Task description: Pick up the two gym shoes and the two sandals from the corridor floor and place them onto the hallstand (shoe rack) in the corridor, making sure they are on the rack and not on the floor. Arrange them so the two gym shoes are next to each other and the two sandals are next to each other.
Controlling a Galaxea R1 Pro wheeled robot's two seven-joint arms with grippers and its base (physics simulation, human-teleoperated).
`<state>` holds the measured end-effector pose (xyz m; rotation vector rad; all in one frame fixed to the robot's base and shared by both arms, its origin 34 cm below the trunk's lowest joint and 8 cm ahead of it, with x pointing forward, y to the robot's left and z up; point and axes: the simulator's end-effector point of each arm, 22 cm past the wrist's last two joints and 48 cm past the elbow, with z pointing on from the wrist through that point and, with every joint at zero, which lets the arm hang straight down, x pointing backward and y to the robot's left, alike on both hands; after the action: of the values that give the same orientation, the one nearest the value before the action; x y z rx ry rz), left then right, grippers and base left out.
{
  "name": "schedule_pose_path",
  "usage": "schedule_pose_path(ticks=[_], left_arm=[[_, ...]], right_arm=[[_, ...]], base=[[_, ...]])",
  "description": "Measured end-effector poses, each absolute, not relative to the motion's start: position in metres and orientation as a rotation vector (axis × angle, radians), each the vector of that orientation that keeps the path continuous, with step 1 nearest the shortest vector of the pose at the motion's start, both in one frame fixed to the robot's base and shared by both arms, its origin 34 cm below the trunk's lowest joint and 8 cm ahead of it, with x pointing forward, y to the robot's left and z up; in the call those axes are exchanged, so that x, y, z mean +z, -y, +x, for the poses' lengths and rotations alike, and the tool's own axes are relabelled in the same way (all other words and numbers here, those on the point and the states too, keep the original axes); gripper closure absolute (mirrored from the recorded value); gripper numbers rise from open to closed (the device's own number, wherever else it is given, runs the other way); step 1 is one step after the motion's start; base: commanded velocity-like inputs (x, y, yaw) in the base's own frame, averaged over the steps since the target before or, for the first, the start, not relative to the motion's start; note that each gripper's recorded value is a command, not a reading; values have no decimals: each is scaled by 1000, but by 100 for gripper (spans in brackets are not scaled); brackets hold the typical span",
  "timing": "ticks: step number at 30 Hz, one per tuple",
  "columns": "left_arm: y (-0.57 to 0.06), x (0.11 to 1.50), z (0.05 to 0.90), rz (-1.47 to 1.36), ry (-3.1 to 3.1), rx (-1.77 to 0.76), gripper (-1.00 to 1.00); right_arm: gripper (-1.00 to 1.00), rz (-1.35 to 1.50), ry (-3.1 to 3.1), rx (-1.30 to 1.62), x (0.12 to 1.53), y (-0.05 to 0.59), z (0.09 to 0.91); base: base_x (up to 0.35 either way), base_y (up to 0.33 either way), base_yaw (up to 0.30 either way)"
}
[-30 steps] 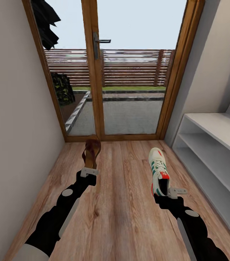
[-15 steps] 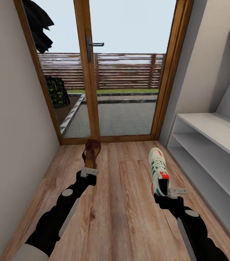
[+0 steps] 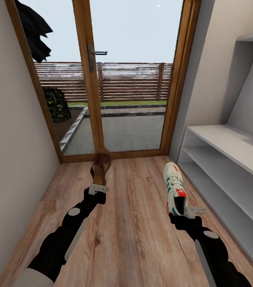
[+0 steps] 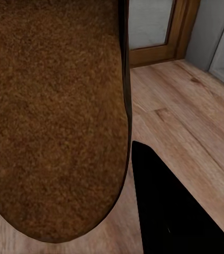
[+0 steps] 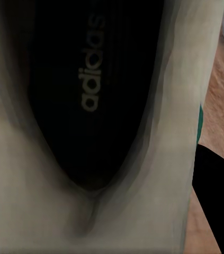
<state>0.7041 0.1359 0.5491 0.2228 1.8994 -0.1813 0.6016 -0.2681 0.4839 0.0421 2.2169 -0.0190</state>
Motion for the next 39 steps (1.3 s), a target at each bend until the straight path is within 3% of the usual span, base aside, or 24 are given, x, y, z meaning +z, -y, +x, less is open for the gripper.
schedule_pose_path(ticks=[11,30,39], left_arm=[[-136,560,704,223,-1882,-179,100],[-136,578,703,224,-1853,-176,100],[-136,585,702,225,-1842,-175,100]], right_arm=[[100,42,-2198,-19,493,268,603],[100,42,-2170,-18,508,268,603],[100,42,-2158,-18,514,268,604]], base=[[0,15,-112],[0,284,-153],[0,60,-225]])
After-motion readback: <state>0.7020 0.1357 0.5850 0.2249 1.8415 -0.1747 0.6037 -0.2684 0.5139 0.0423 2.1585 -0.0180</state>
